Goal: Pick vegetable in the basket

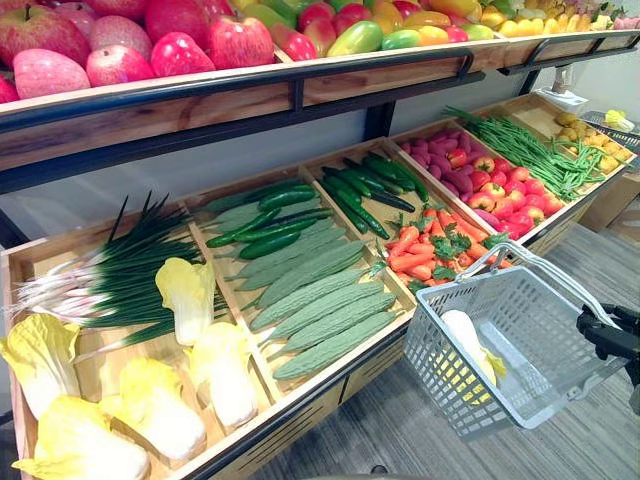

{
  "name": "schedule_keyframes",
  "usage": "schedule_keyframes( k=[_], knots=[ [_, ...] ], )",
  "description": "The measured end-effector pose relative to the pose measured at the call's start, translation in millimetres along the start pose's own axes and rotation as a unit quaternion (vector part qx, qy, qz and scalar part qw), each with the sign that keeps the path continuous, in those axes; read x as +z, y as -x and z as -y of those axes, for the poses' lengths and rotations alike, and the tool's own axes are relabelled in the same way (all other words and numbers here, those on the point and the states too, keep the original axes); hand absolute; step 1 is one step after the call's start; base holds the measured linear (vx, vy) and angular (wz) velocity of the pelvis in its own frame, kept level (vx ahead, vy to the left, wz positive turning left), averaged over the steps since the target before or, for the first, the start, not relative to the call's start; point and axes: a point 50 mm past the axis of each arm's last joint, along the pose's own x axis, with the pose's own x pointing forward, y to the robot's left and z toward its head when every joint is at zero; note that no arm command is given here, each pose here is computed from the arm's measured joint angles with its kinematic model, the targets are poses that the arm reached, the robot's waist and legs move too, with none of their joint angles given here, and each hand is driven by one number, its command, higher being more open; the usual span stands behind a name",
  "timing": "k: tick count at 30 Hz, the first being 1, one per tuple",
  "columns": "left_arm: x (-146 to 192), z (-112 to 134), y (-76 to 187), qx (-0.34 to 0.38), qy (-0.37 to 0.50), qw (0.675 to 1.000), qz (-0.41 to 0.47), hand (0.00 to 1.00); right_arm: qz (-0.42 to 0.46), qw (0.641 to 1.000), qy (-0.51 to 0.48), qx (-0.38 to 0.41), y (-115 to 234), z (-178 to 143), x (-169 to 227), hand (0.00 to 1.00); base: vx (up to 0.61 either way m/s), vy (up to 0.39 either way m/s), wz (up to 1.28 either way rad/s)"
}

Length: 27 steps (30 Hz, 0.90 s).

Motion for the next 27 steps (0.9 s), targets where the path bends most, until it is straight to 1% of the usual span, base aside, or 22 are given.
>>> schedule_keyframes(
  k=[2, 3, 4, 5, 6, 8, 10, 12, 13, 15, 20, 22, 27],
  knots=[
    [-29.1, -11.6, 10.9, -0.047, -0.097, 0.993, -0.05, 1.0, -0.011, 1.0, -0.006, -0.006, -0.4, -0.9, -2.7, 0.0, 0.02, 0.011, -0.14],
    [-36.8, -15.9, 14.5, -0.056, -0.112, 0.99, -0.064, 1.0, -0.013, 1.0, -0.009, -0.009, -0.4, -0.7, -3.4, 0.0, 0.03, 0.016, -0.2],
    [-39.9, -22.2, 17.2, -0.06, -0.11, 0.99, -0.066, 1.0, -0.017, 1.0, -0.015, -0.018, -0.3, -0.1, -4.5, 0.0, 0.03, 0.013, -0.13],
    [-35.7, -26.5, 14.9, -0.066, -0.127, 0.988, -0.06, 1.0, -0.018, 0.999, -0.023, -0.025, -0.4, 0.6, -5.3, 0.0, 0.04, 0.013, -0.12],
    [-29.2, -33.9, 11.5, -0.094, -0.187, 0.976, -0.053, 1.0, -0.023, 0.998, -0.029, -0.04, -0.2, 2.8, -8.5, 0.0, 0.04, 0.007, -0.03],
    [-24.4, -34.5, 9.7, -0.125, -0.237, 0.962, -0.045, 1.0, -0.038, 0.997, -0.041, -0.059, 0.5, 3.1, -18.2, 0.0, 0.02, 0.003, -0.02],
    [-23.0, -34.0, 9.6, -0.138, -0.256, 0.956, -0.043, 1.0, -0.055, 0.994, -0.056, -0.076, 3.1, 2.1, -30.6, 0.0, 0.0, 0.0, 0.0],
    [-22.9, -34.6, 10.5, -0.149, -0.276, 0.949, -0.042, 1.0, -0.088, 0.987, -0.09, -0.098, 12.5, -0.8, -56.0, 0.0, -0.04, -0.004, 0.0],
    [-22.4, -35.2, 10.4, -0.152, -0.282, 0.947, -0.042, 1.0, -0.096, 0.985, -0.098, -0.103, 15.7, -2.0, -62.6, 0.0, -0.05, -0.004, -0.02],
    [-22.6, -36.4, 11.2, -0.157, -0.3, 0.94, -0.042, 1.0, -0.129, 0.973, -0.148, -0.118, 27.8, -8.9, -90.3, 0.0, -0.04, -0.002, -0.03],
    [-27.5, -37.7, 13.7, -0.15, -0.314, 0.936, -0.049, 1.0, -0.179, 0.953, -0.208, -0.13, 43.4, -26.0, -127.7, 0.0, 0.0, 0.001, -0.01],
    [-28.9, -36.8, 14.8, -0.13, -0.313, 0.94, -0.045, 1.0, -0.195, 0.946, -0.218, -0.138, 47.7, -30.1, -138.7, 0.0, 0.0, 0.0, 0.0],
    [-33.5, -32.9, 19.3, -0.04, -0.297, 0.954, -0.013, 1.0, -0.221, 0.937, -0.223, -0.155, 54.6, -30.1, -154.3, 0.0, 0.0, 0.0, 0.0]
  ],
)
